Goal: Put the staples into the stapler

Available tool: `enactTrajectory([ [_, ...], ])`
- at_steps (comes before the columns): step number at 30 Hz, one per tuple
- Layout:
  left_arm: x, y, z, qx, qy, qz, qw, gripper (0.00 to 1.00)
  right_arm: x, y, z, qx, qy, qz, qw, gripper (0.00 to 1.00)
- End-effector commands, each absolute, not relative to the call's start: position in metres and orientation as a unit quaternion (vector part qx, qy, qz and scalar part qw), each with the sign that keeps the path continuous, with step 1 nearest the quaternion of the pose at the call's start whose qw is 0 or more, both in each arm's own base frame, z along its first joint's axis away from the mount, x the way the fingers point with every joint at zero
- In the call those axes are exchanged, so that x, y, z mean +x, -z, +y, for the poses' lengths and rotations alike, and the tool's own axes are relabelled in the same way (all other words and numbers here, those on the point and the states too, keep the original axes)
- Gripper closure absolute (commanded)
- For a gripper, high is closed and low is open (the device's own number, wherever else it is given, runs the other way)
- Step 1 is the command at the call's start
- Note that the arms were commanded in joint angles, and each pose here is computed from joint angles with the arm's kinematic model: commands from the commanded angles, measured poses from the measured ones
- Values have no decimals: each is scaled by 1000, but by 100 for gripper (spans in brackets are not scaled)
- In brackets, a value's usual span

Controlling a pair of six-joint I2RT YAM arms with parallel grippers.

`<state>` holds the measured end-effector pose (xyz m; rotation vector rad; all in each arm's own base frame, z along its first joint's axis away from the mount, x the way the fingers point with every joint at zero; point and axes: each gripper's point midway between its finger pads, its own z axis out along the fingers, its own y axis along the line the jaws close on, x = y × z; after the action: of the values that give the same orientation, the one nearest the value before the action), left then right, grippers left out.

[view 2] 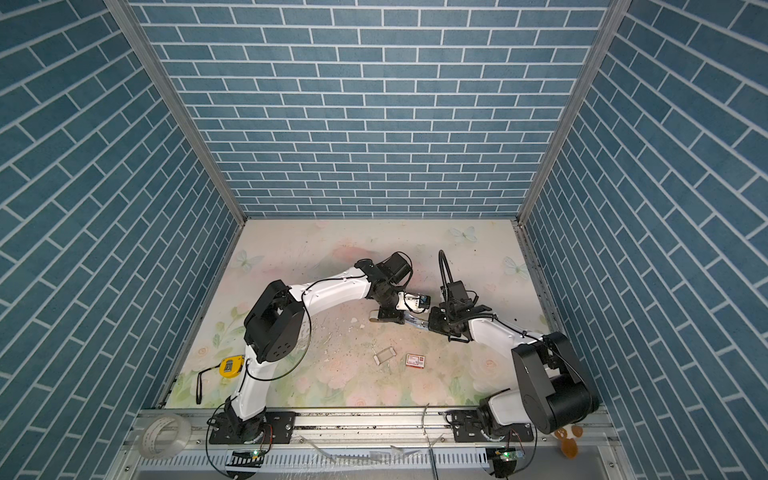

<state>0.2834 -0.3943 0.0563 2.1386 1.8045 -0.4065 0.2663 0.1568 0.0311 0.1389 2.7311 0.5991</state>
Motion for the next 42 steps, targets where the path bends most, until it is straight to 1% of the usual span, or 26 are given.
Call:
enactTrajectory([
  [1,282,-48,-397,745,143,634,149,42,258,-22,149,39,-194,967,161,83],
  [5,285,-46,-397,742,137,638,155,41,258,-22,150,39,-195,967,161,83],
  [11,289,-40,-396,740,126,641,157,44,258,-22,149,39,-195,967,161,84],
  [21,286,-34,-393,742,128,642,148,44,257,-21,147,42,-194,967,160,84],
  [23,286,-33,-392,742,126,642,147,46,257,-21,147,42,-194,967,160,84],
  [28,284,-29,-390,742,126,643,142,55,258,-21,147,43,-195,967,160,84],
  [30,284,-29,-390,742,126,643,143,57,259,-21,147,43,-196,967,160,84],
  [33,284,-30,-391,740,128,644,144,63,258,-20,147,43,-195,967,159,84],
  [39,286,-36,-396,735,135,647,151,70,258,-19,147,43,-195,967,157,84],
  [42,285,-42,-399,733,143,647,153,72,258,-18,147,43,-195,967,157,84],
])
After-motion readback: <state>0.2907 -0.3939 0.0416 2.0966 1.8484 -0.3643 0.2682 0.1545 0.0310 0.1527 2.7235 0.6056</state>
